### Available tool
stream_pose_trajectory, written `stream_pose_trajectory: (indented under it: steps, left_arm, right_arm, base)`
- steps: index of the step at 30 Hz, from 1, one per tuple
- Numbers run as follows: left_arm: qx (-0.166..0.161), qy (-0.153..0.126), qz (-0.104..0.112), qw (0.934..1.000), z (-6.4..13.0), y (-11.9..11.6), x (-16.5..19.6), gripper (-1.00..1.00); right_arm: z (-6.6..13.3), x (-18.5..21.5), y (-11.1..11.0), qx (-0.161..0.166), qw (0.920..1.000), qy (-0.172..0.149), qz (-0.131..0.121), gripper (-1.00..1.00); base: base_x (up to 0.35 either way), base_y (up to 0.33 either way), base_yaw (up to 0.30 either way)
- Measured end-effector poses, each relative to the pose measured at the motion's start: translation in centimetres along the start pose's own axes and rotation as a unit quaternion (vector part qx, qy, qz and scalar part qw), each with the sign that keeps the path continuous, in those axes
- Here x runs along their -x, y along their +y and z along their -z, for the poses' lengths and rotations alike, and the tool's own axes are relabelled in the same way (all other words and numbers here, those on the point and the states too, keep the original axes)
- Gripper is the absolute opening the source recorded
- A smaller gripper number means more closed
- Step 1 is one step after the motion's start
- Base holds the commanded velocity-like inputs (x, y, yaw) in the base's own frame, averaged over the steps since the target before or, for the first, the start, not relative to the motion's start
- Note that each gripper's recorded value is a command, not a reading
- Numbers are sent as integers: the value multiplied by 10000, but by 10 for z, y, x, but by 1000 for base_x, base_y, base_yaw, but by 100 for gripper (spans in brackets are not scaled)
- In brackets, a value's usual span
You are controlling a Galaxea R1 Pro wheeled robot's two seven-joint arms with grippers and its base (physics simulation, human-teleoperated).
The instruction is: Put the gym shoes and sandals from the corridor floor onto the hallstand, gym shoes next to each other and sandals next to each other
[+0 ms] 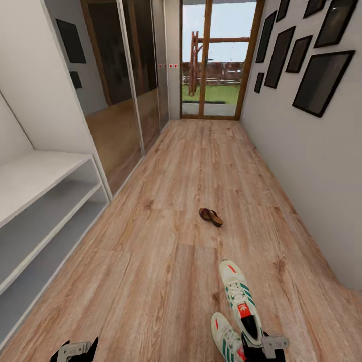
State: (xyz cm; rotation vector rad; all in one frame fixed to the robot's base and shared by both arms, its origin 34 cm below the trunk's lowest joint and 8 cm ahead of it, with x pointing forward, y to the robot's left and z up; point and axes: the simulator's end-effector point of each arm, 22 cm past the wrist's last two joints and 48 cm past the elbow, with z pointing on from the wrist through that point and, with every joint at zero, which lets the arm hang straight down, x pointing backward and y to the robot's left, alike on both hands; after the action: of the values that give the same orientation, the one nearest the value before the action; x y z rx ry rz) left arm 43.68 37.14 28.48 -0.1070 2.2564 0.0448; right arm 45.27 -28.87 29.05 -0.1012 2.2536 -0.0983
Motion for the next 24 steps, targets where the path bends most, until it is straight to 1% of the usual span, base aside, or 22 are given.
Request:
stream_pose_trajectory:
  steps: [3,7,14,24]
  left_arm:
    - [0,1,3,10000,0,0,0,100]
    - [3,0,11,10000,0,0,0,100]
    - [4,-12,11,10000,0,0,1,100]
    - [-6,-19,7,10000,0,-1,2,100]
  right_arm:
    - [1,-2,-13,-149,9999,25,-70,-100]
    - [2,-5,-19,-209,9997,49,-86,-100]
    - [2,-4,-20,-233,9997,38,-100,-100]
    - [1,0,-17,-220,9997,-1,-124,-100]
  base:
    - [-58,54,-297]
    - [-181,171,-297]
    - [-227,215,-297]
    - [-225,232,-298]
